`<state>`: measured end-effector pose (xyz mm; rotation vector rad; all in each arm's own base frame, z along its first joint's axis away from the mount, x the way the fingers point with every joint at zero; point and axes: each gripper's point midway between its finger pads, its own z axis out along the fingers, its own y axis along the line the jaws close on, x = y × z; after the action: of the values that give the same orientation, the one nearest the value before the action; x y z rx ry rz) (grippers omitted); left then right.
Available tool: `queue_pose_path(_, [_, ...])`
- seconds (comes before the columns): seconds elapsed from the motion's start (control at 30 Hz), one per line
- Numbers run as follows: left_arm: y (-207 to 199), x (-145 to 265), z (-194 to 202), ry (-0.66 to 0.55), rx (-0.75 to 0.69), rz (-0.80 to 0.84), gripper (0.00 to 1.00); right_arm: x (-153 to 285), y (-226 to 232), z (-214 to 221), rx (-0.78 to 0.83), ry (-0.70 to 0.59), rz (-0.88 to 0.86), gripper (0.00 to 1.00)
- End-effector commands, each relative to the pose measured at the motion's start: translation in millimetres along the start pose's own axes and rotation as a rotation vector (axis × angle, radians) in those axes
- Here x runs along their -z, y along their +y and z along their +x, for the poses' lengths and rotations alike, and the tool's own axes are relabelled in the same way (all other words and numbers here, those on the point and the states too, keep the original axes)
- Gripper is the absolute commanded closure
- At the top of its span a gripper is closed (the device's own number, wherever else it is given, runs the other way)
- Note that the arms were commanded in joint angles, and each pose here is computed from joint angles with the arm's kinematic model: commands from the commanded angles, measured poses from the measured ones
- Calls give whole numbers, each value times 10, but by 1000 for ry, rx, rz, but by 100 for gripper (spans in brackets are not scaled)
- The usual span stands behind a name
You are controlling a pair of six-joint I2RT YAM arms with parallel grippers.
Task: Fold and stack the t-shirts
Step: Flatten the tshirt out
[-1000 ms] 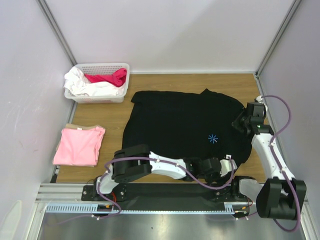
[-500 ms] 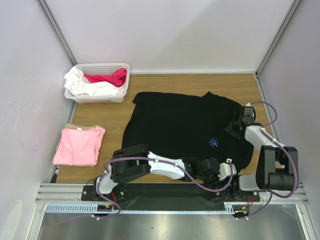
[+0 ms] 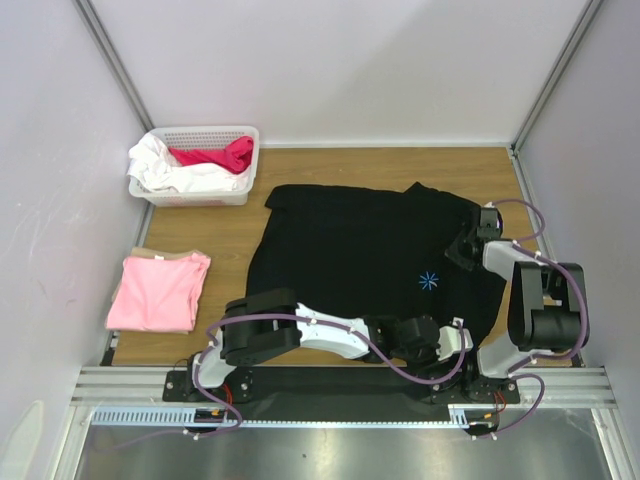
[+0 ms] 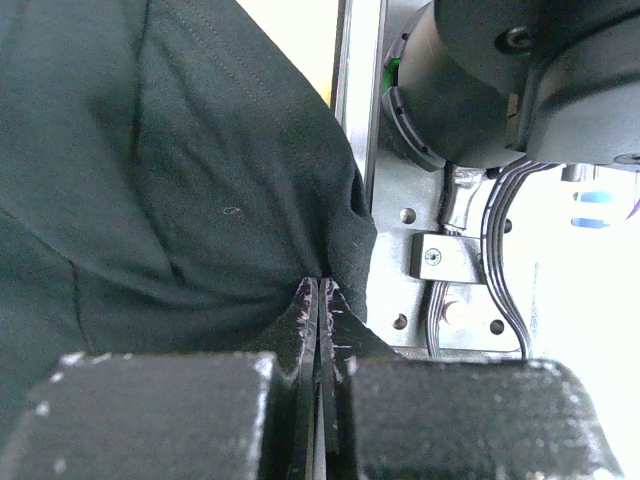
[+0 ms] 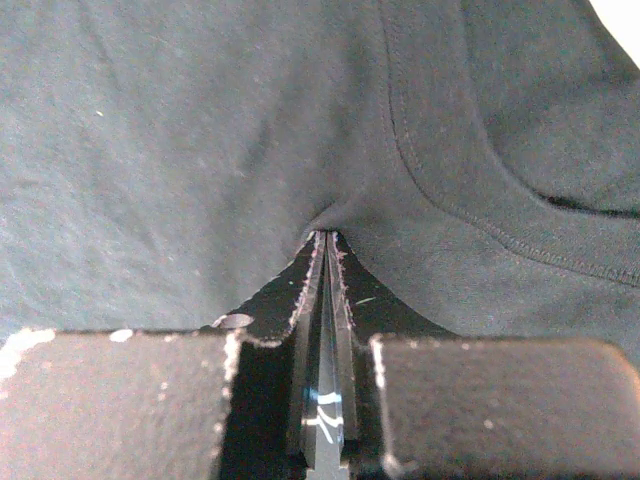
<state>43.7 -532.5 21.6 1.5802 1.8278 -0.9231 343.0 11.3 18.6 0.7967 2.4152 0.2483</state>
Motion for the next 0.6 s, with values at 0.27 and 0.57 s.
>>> queue_pose_path(0.27, [-140, 87, 348, 112, -11, 45, 100, -329, 114, -112, 35, 8, 40, 92])
queue_pose_path(0.57, [-109, 83, 349, 107, 2, 71, 100, -434, 315, -354, 74, -32, 12, 91])
